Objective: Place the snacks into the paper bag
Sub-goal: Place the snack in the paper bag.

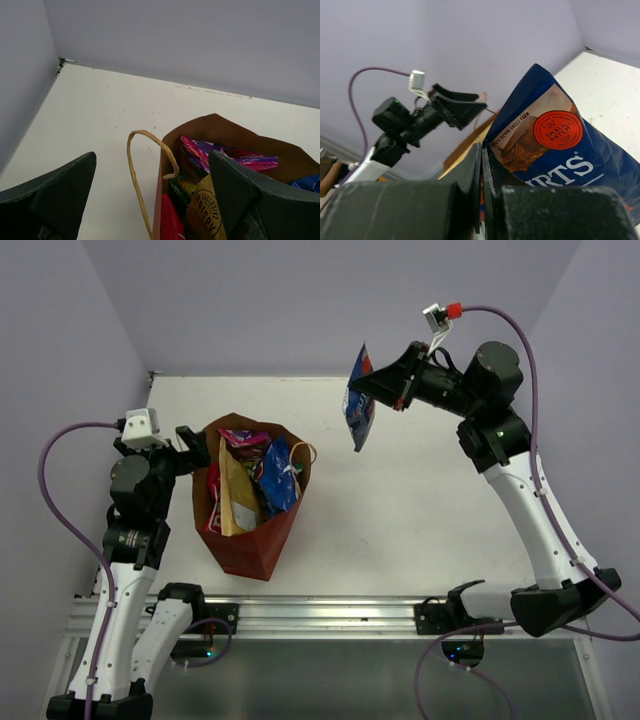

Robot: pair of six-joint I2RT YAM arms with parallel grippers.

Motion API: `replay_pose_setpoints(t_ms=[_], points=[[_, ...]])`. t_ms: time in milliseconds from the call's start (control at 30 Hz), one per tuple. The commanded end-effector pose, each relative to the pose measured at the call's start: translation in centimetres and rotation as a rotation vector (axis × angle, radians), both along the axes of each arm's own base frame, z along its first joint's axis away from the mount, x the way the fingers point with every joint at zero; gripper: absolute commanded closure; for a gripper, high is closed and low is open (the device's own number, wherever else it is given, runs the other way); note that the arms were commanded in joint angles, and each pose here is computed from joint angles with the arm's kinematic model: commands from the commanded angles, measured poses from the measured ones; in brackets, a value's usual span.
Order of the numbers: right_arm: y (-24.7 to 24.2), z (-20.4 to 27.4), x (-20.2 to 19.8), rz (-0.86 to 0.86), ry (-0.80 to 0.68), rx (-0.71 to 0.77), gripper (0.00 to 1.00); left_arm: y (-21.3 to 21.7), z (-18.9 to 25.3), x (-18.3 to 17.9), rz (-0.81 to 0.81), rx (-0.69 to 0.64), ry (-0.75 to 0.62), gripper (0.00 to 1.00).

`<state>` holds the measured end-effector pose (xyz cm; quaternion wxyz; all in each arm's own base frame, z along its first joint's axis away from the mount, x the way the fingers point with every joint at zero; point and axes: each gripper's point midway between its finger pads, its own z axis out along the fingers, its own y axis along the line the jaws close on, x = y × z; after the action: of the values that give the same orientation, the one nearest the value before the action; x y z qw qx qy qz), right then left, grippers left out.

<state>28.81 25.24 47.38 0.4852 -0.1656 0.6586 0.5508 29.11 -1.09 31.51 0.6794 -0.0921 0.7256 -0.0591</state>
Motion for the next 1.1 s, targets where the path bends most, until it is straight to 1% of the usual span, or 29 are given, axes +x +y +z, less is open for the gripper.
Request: replay_pose_setpoints(t_ms=[0, 100, 367, 400, 600, 767, 900, 1067], points=[[1.5, 6.2, -3.2, 0.113, -0.157, 0.087, 1.0, -0.2, 1.2, 0.2, -0.012, 0.011, -0.057, 0.02], [3.6, 7.4, -4.5, 0.189, -0.178, 0.103, 1.0, -0.2, 1.3, 0.1, -0.009, 0.011, -0.06, 0.02], [7.4, 9.7, -6.5, 0.33, -0.205, 0.166, 1.0, 0.0, 1.5, 0.0, 0.0, 0.011, -0.065, 0.03], [8.2, 9.2, -6.2, 0.346, -0.189, 0.163, 1.0, 0.0, 1.5, 0.0, 0.002, 0.011, -0.066, 0.02], [11.4, 8.5, -7.7, 0.433, -0.153, 0.182, 1.0, 0.2, 1.7, -0.2, 0.009, 0.009, -0.073, 0.02], [13.6, 7.2, -7.8, 0.465, -0.11, 0.177, 1.0, 0.3, 1.8, -0.4, 0.019, 0.005, -0.077, 0.02], [15.2, 6.7, -8.8, 0.497, -0.091, 0.178, 1.0, 1.0, 2.0, -0.7, 0.057, -0.004, -0.079, 0.02], [17.8, 5.9, -9.8, 0.545, -0.063, 0.169, 1.0, 3.8, 2.0, -1.7, 0.222, -0.02, -0.066, 0.02]])
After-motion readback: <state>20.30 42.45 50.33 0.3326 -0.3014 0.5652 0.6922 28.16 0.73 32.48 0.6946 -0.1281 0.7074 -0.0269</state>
